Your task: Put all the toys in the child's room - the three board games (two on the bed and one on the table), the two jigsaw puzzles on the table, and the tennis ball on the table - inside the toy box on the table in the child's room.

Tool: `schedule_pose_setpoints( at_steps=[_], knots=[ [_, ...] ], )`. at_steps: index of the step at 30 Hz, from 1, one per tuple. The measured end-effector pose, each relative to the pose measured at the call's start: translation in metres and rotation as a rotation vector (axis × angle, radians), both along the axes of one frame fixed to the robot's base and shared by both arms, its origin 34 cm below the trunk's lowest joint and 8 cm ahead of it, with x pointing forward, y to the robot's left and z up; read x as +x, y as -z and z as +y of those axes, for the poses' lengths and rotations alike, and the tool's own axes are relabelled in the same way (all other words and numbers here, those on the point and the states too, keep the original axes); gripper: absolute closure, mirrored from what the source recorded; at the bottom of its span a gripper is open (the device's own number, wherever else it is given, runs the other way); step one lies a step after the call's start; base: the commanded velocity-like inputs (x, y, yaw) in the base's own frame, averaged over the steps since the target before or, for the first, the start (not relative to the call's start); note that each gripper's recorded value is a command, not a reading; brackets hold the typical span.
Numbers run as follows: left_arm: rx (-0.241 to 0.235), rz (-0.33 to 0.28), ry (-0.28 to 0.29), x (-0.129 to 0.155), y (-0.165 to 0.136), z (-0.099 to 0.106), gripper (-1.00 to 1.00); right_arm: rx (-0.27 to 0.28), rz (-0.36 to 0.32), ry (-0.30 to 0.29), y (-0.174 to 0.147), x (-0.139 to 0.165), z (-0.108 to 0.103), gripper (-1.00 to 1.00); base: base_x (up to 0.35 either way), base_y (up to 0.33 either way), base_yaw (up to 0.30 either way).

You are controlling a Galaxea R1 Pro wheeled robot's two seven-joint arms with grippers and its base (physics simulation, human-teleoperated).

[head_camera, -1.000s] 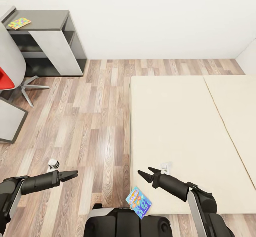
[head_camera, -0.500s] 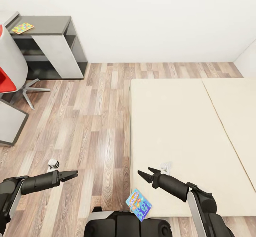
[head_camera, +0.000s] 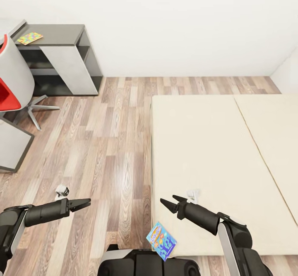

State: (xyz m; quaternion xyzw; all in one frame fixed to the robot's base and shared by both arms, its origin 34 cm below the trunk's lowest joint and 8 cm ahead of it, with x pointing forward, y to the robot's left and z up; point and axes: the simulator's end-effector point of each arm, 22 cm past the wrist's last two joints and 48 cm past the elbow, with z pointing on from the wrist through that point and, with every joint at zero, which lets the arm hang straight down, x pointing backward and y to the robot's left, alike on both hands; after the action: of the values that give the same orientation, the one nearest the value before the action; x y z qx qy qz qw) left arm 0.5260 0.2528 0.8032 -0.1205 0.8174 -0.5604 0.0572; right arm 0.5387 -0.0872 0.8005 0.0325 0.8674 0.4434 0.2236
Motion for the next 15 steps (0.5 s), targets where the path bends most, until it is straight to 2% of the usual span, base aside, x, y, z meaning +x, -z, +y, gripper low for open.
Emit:
schedule_pose_setpoints(
  at_steps=[15],
  knots=[
    [0.0, -0.024, 0.0, 0.0047, -0.0103, 0.0, -1.0, 0.0, -0.025, -0.002, -0.0106, 0.0046, 0.0007, -1.0, 0.0, 0.0, 0.0]
  ],
)
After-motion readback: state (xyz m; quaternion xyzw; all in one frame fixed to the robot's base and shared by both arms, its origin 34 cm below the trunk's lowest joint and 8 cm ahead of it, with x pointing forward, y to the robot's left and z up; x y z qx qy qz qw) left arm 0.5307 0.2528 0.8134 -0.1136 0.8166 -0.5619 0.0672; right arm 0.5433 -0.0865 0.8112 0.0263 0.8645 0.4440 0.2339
